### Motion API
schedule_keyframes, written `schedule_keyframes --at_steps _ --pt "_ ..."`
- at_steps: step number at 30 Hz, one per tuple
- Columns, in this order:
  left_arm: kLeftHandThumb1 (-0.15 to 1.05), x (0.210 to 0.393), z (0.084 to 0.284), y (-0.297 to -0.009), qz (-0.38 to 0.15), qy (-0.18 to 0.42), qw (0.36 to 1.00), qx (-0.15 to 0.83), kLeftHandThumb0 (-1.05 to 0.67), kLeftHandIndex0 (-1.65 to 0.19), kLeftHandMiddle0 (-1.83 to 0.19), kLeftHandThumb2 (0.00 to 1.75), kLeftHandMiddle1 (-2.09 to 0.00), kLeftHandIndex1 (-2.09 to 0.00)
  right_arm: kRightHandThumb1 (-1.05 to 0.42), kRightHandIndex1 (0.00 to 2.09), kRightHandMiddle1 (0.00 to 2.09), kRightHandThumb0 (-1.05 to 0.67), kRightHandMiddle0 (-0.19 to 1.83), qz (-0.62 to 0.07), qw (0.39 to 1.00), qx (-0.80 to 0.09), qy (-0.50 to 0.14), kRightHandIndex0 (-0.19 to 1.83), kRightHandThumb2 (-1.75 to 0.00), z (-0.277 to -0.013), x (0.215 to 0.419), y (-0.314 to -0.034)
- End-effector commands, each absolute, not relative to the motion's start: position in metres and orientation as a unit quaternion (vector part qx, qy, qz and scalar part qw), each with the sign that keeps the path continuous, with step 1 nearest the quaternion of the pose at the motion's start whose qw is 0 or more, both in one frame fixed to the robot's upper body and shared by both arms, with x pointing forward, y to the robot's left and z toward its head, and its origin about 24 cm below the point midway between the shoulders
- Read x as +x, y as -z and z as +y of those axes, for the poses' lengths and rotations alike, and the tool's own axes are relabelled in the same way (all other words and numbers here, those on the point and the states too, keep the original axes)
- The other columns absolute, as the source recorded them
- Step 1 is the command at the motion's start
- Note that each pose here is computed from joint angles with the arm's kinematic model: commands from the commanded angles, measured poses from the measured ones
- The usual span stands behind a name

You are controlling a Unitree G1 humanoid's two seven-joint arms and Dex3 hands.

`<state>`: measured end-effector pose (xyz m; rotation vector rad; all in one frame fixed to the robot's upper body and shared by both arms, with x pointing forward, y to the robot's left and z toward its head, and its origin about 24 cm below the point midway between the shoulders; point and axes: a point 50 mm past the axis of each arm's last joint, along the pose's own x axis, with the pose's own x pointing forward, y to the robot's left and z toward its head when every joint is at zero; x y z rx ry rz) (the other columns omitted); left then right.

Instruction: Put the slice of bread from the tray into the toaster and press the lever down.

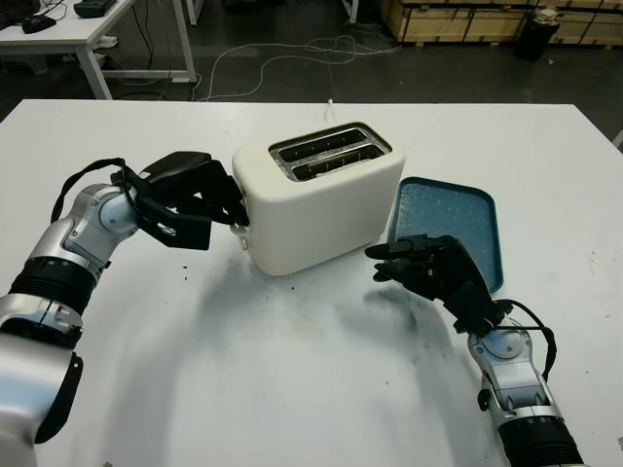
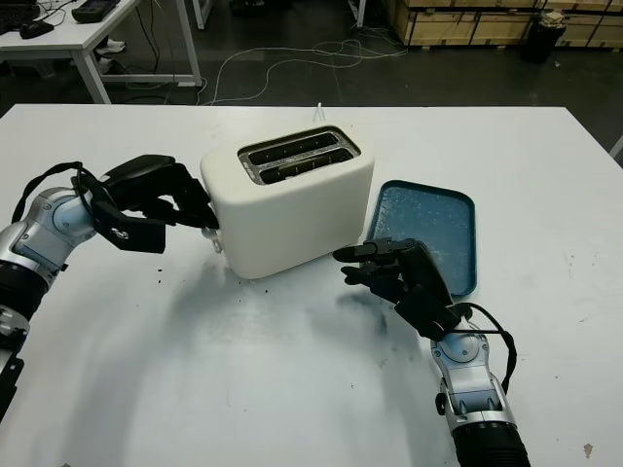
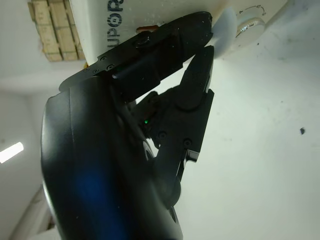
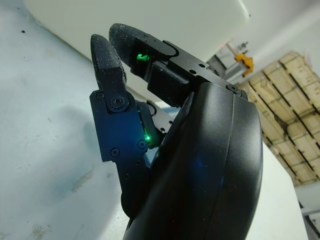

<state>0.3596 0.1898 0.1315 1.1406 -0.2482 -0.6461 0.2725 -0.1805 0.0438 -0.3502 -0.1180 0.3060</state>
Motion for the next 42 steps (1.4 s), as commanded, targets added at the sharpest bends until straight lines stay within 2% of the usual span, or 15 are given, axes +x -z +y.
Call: schedule_keyframes --at_steps 1,8,11,15,21,24,42 --pt "0.92 0.341 0.172 -0.074 -0.046 0.374 0.769 0.516 -0.20 -1.18 -1.07 0.01 -0.43 -0.02 -0.89 0.46 0.00 -0.47 1.18 -0.064 0.972 -0.170 -0.151 1.16 0.00 -0.183 0.271 -0.044" --pt "0.91 0.335 0.163 -0.072 -0.061 0.370 0.793 0.479 -0.18 -1.18 -1.08 0.01 -0.49 -0.02 -0.89 0.44 0.00 -0.46 1.18 -0.065 0.973 -0.164 -0.152 1.17 0.00 -0.183 0.271 -0.043" --pt "0.92 0.329 0.156 -0.064 -0.060 0.355 0.812 0.459 -0.17 -1.14 -1.01 0.03 -0.58 -0.01 -0.89 0.44 0.00 -0.46 1.18 -0.066 0.973 -0.165 -0.151 1.17 0.00 -0.184 0.271 -0.043" --pt "0.92 0.318 0.145 -0.039 -0.044 0.335 0.834 0.437 -0.18 -1.11 -0.97 0.10 -0.55 -0.01 -0.89 0.44 0.00 -0.46 1.18 -0.068 0.973 -0.163 -0.151 1.17 0.00 -0.185 0.271 -0.043" --pt "0.92 0.301 0.131 0.007 0.013 0.315 0.848 0.427 -0.13 -1.07 -0.96 0.11 -0.54 0.00 -0.89 0.44 0.00 -0.47 1.18 -0.062 0.973 -0.163 -0.149 1.18 0.00 -0.187 0.271 -0.043" --pt "0.92 0.295 0.126 0.019 0.017 0.319 0.844 0.430 -0.17 -1.10 -0.97 0.13 -0.54 -0.02 -0.89 0.45 0.00 -0.47 1.18 -0.061 0.973 -0.167 -0.149 1.17 0.00 -0.187 0.270 -0.043" --pt "0.92 0.305 0.130 0.007 0.000 0.303 0.847 0.436 -0.11 -1.07 -0.98 0.10 -0.50 0.00 -0.89 0.46 0.00 -0.47 1.19 -0.067 0.972 -0.169 -0.152 1.17 0.00 -0.186 0.271 -0.044"
